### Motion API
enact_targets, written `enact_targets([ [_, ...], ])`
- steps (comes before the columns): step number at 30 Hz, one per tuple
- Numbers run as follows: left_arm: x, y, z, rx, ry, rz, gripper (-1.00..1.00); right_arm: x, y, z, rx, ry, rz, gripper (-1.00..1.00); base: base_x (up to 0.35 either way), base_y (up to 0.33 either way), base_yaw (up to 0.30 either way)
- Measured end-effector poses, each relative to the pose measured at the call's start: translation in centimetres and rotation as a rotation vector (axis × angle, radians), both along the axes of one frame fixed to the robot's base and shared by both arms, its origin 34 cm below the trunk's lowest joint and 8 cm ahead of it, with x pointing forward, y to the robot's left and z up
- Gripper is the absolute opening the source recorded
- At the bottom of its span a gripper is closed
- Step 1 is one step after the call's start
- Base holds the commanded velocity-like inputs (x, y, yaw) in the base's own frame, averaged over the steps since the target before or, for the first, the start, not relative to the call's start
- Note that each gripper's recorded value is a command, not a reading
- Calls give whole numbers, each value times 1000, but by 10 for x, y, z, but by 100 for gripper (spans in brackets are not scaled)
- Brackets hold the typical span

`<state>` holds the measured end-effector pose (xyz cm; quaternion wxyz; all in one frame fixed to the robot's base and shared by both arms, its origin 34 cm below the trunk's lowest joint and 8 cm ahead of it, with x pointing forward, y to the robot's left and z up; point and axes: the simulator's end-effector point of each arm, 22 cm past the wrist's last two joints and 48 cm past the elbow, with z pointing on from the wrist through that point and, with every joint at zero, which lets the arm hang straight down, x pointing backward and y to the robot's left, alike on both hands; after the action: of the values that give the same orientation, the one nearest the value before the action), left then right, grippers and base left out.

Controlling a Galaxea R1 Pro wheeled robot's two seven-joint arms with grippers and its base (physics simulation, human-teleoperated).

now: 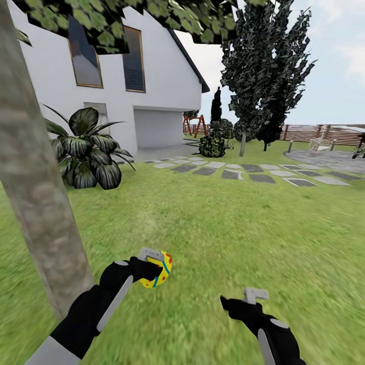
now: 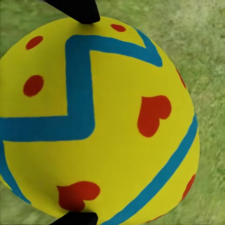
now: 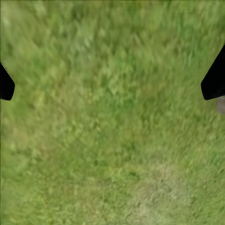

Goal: Take the three Easter eggs out of the wicker basket on the lawn in the garden, then place them on the lawn next to a single tree (choose any tree) so that all three eggs are next to the same tree and none are left in the basket.

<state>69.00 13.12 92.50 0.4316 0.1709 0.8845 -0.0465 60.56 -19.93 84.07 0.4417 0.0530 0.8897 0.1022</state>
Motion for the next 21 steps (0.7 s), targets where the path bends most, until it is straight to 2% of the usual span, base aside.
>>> enact_targets([
  [5,0,0,0,0,-3,0,-100,2,0,2,-1,-11,-2,100,340,-10,-1],
  [11,2,-3,3,-8,-16,-2,-100,2,-1,2,-1,-13,-3,100,310,-147,0],
  [15,0,-13,-9,-18,11,-1,-100,2,-1,2,-1,-13,-4,100,290,-186,0],
  [18,4,-11,-11,3,0,45,-100,2,-5,2,0,-12,-13,100,276,-194,0],
  [21,5,-19,-23,12,19,79,-100,2,-9,1,0,-11,-22,100,271,-196,0],
])
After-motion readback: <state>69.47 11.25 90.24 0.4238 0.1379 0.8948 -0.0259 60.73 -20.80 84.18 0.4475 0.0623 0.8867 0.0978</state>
